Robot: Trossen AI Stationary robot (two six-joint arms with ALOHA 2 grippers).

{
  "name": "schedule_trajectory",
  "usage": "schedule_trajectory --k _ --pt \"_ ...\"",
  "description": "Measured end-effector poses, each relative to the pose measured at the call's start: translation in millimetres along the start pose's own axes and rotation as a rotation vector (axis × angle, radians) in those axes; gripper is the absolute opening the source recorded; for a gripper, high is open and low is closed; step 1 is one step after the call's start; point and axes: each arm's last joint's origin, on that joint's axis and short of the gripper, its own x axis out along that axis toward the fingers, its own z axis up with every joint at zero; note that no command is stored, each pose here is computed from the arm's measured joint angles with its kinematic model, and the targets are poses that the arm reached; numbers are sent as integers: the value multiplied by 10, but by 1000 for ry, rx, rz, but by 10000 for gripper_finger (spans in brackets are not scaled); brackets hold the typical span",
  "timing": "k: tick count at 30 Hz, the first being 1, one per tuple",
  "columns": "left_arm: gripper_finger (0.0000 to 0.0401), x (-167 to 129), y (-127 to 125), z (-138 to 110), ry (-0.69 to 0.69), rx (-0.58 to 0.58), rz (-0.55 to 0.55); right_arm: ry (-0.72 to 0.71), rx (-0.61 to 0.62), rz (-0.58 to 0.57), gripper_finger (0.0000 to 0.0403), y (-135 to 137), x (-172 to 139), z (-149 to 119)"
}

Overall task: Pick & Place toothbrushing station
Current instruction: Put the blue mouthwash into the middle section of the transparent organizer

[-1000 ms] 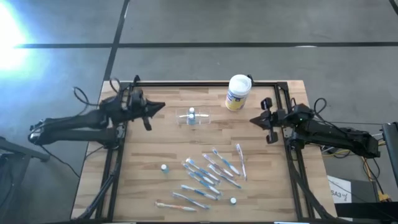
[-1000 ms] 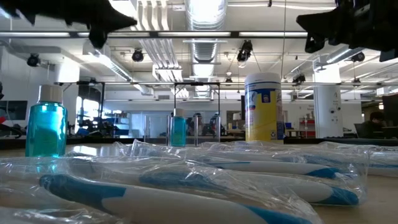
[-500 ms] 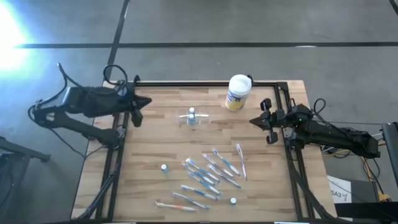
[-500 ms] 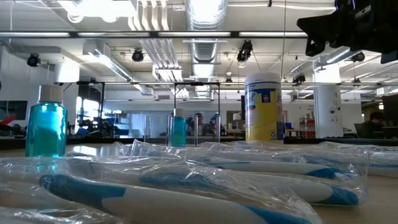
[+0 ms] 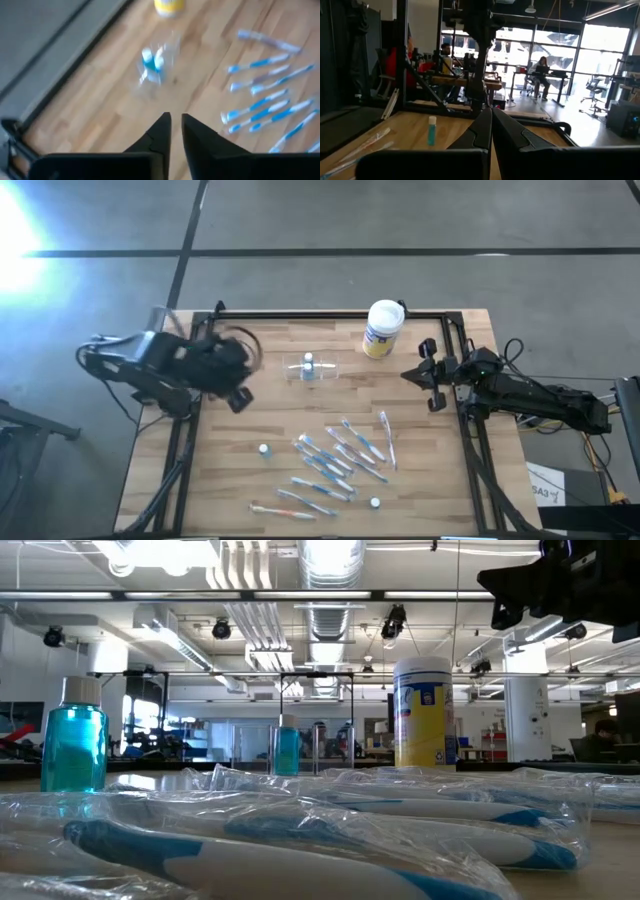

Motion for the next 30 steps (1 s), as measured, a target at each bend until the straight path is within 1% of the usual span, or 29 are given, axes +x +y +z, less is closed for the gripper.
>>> schedule_trajectory --k 3,8,11,15,18,20,22,27,30 --pt "85 202 -202 4 89 -5 16 6 7 0 8 2 -3 -20" --pt "140 546 -537 -55 246 75 23 7 10 0 8 2 -4 -26" --pt "170 717 -719 -136 334 111 -3 8 11 0 8 2 -4 -25" --pt "198 956 -923 -261 428 112 -49 8 11 0 8 2 -4 -27" --pt "215 1065 -958 -377 470 111 -21 8 11 0 8 2 -4 -27" --pt "224 1102 -953 -467 469 108 -2 8 11 0 8 2 -5 -28" --pt "230 1146 -954 -555 457 81 -12 8 5 0 8 2 -5 -28" --pt "232 1214 -947 -783 430 -32 -102 1 -34 -2 8 -4 2 4" --pt "232 1257 -881 -920 438 -129 -89 -15 -53 -3 8 -10 12 63"
